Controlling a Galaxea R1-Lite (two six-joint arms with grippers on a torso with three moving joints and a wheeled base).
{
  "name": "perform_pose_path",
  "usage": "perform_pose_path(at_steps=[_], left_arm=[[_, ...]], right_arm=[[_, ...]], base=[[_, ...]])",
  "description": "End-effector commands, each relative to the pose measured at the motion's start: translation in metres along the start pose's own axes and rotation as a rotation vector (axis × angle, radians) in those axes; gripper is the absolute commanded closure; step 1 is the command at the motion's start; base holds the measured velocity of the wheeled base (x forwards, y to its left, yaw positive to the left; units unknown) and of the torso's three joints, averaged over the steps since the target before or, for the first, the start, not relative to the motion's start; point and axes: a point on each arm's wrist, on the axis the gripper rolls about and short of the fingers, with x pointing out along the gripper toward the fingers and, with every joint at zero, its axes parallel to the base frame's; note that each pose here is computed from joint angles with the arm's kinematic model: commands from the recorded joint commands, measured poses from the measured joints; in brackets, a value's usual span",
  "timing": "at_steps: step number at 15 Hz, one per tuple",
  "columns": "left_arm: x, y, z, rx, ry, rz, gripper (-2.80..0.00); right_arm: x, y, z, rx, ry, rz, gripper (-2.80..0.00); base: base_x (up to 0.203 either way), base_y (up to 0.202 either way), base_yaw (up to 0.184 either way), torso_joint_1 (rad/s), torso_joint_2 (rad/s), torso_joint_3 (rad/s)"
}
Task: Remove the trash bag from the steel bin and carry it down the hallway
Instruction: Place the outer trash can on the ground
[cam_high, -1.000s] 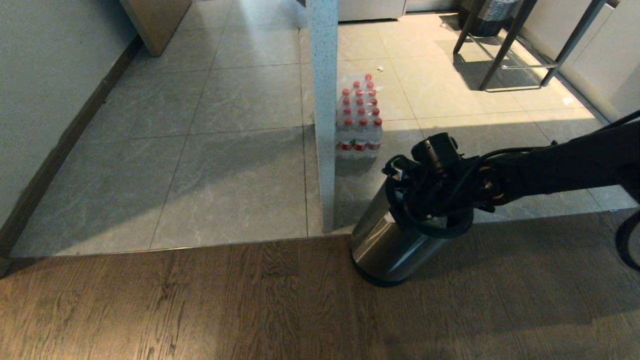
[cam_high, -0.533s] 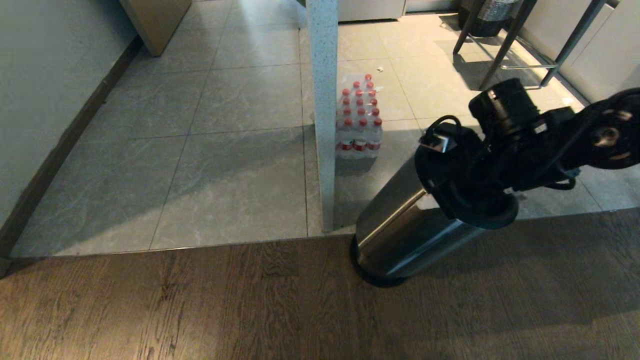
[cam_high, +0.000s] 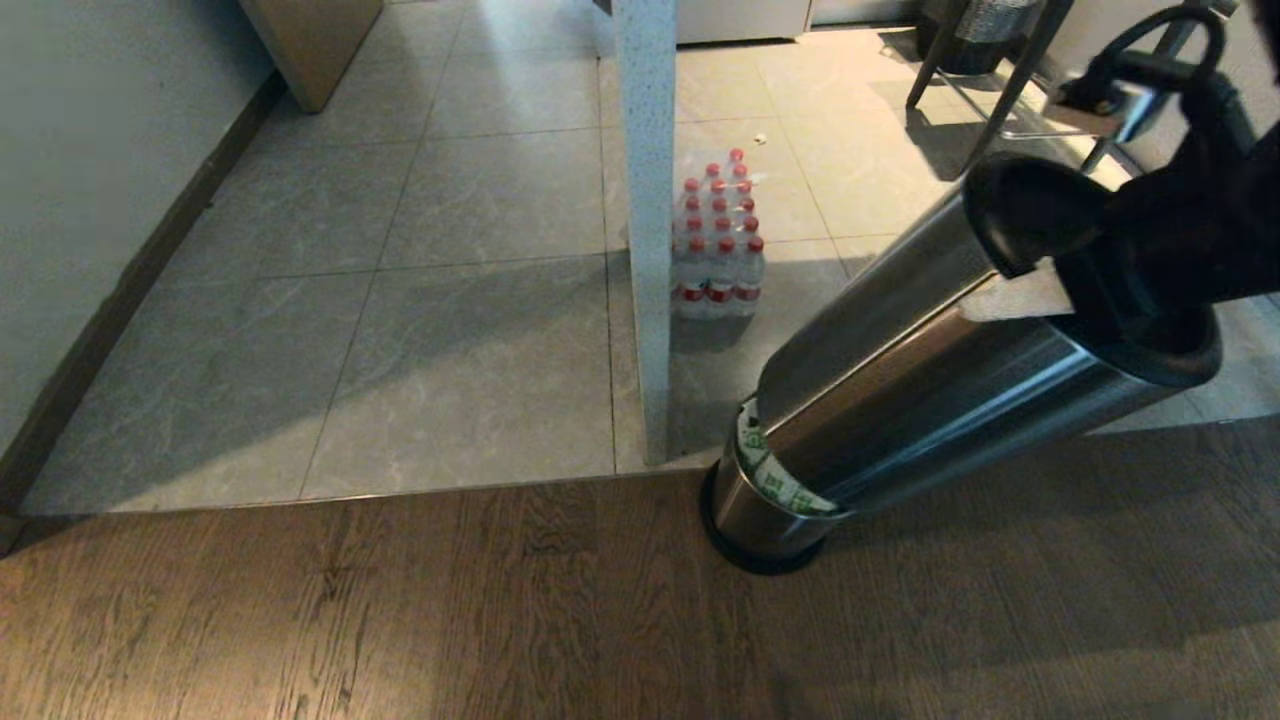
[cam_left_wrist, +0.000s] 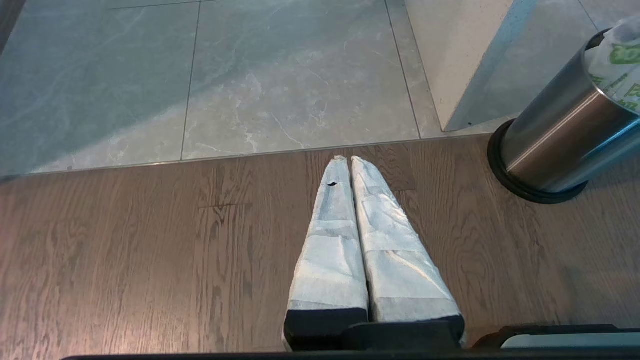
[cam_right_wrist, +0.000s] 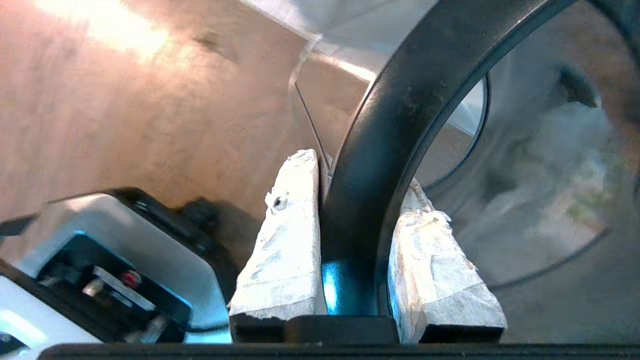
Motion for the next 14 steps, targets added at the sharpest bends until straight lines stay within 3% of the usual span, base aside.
perform_pose_path(at_steps=[1, 7, 10, 14], left_arm=[[0.0, 0.0, 0.0, 0.0, 0.0, 0.001, 0.0], [0.0, 0.0, 0.0, 0.0, 0.0, 0.0, 0.0], [0.0, 0.0, 0.0, 0.0, 0.0, 0.0, 0.0], [0.0, 0.0, 0.0, 0.0, 0.0, 0.0, 0.0]], right_arm=[[-0.034, -0.015, -0.004, 0.023, -0.019, -0.086, 0.0], [-0.041, -0.093, -0.044, 0.229, 0.162, -0.379, 0.0], [0.006, -0.143, -0.068, 0.317, 0.226, -0.433, 0.0], [0.098, -0.221, -0.122, 0.355, 0.182, -0.531, 0.0]], base=[[0.0, 0.0, 0.0, 0.0, 0.0, 0.0], [0.0, 0.0, 0.0, 0.0, 0.0, 0.0], [0.0, 0.0, 0.0, 0.0, 0.0, 0.0], [0.0, 0.0, 0.0, 0.0, 0.0, 0.0]])
